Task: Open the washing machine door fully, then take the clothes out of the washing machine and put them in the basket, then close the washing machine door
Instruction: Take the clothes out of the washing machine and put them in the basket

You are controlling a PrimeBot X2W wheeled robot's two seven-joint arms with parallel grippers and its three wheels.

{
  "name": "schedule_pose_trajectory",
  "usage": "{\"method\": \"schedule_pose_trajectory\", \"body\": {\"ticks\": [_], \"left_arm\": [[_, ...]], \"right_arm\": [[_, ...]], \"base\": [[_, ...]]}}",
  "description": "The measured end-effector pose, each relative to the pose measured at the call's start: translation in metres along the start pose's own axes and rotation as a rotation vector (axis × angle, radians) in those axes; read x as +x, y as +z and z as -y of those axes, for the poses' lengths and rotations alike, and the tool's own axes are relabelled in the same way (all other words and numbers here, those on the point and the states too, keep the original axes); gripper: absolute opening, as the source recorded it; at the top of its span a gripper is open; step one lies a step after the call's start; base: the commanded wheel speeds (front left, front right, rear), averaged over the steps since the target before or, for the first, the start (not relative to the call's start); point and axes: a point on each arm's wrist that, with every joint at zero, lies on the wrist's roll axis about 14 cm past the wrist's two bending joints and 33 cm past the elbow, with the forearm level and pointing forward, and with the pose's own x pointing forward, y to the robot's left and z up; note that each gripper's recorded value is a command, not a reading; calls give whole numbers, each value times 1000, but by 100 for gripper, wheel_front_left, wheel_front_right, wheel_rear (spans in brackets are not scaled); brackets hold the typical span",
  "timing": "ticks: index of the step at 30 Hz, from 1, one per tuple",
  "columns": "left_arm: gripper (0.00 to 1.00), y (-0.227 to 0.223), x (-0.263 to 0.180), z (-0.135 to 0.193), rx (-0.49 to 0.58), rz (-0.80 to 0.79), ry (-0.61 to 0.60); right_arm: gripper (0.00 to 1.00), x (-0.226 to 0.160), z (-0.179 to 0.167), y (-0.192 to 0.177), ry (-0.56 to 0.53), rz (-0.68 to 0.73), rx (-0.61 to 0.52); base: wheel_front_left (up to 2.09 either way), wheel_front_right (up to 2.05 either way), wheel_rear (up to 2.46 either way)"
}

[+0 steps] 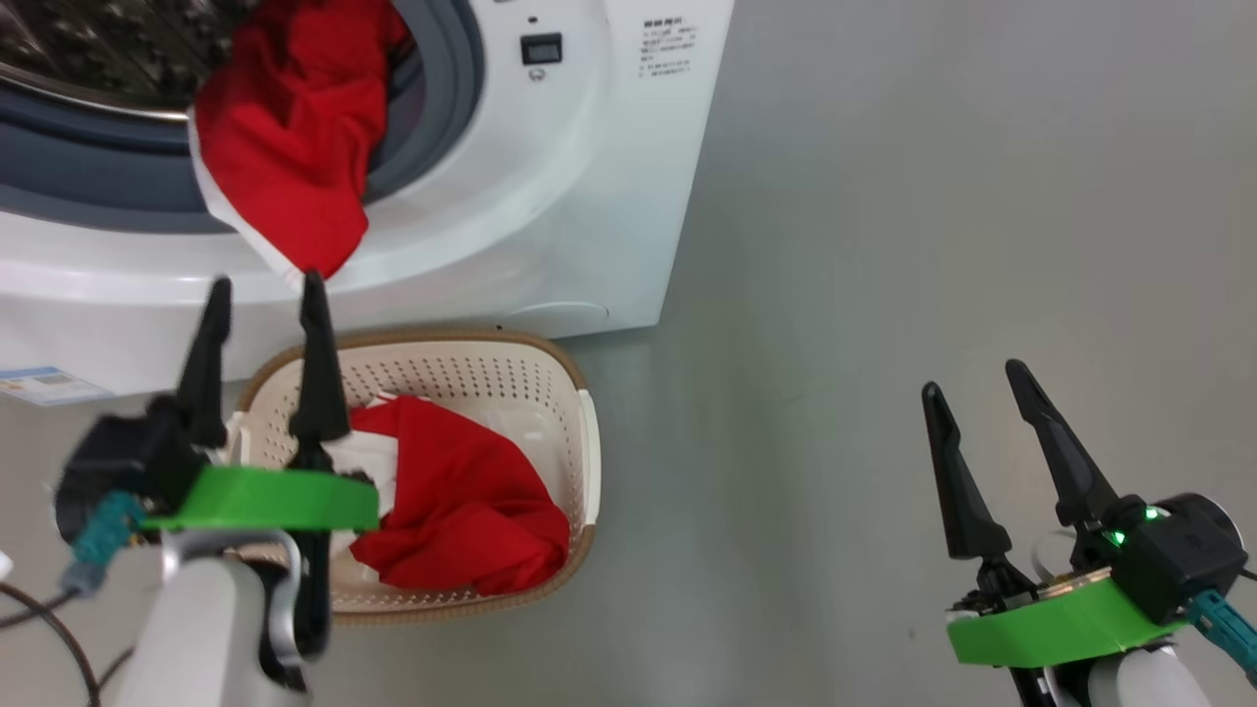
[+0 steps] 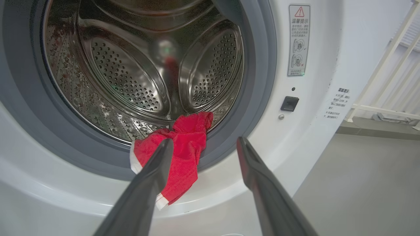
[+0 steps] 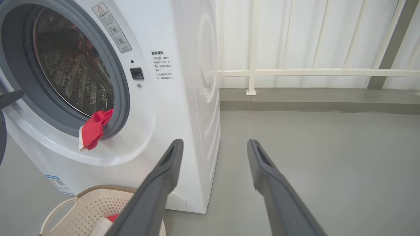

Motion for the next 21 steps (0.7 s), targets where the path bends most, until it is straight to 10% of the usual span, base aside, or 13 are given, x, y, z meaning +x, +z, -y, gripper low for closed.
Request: {"method": "schedule_pose_trajectory", "body": {"ticks": [21], "left_arm": [[100,-29,99,-27,-49,-73,39]], "right_arm": [[100,23,15,-36,-33,-84,-11]], "base": [[0,0,0]]}}
